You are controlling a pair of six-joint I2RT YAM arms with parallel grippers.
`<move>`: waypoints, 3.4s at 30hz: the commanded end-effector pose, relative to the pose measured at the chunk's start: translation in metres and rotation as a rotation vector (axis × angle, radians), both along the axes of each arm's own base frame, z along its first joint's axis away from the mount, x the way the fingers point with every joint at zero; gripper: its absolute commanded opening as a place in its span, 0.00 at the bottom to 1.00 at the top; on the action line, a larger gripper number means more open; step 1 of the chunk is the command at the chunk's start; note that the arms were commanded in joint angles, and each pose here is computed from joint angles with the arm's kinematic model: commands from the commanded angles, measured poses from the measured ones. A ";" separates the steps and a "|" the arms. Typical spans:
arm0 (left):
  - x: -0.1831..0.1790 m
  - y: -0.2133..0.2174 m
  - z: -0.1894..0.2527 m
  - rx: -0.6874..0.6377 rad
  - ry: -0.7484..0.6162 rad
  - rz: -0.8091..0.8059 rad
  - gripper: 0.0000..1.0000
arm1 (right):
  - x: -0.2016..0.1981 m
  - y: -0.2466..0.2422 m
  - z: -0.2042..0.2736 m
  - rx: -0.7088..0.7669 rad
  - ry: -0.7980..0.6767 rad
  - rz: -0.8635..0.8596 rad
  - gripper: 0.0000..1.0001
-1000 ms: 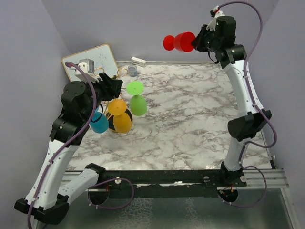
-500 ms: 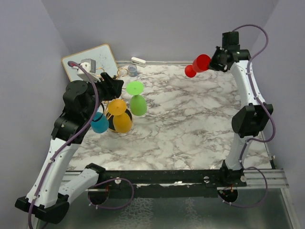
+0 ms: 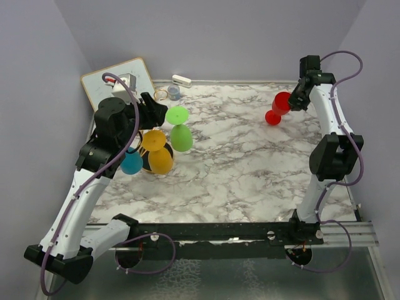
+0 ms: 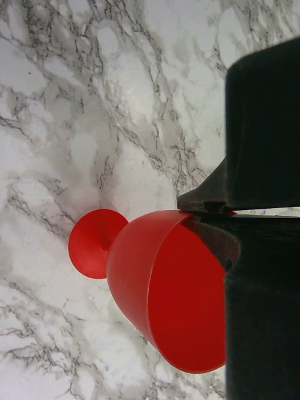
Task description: Take the wine glass off the wine glass rack
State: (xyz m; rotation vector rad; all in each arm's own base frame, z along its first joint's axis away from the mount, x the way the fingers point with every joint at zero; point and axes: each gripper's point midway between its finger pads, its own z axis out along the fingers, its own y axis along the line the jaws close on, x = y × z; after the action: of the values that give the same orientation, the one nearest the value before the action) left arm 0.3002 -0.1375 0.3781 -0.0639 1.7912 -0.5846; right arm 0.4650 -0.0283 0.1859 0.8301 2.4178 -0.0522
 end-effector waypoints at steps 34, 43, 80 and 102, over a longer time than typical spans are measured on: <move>-0.016 0.017 0.013 -0.018 -0.034 0.061 0.54 | -0.045 0.054 0.106 0.152 -0.325 0.248 0.63; -0.027 0.022 0.007 -0.037 -0.048 0.069 0.54 | -0.124 0.313 0.168 0.548 -0.527 1.027 0.73; -0.048 0.035 0.004 -0.062 -0.030 0.107 0.54 | -0.143 0.424 0.147 0.848 -0.451 1.156 0.43; -0.049 0.038 0.002 -0.054 -0.022 0.119 0.53 | -0.147 0.433 0.148 0.899 -0.438 1.177 0.11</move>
State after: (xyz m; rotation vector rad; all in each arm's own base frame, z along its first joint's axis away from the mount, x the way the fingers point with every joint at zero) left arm 0.2525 -0.1041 0.3751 -0.1811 1.7603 -0.5588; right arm 0.3222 0.3966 0.3294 -0.3302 2.0844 1.4942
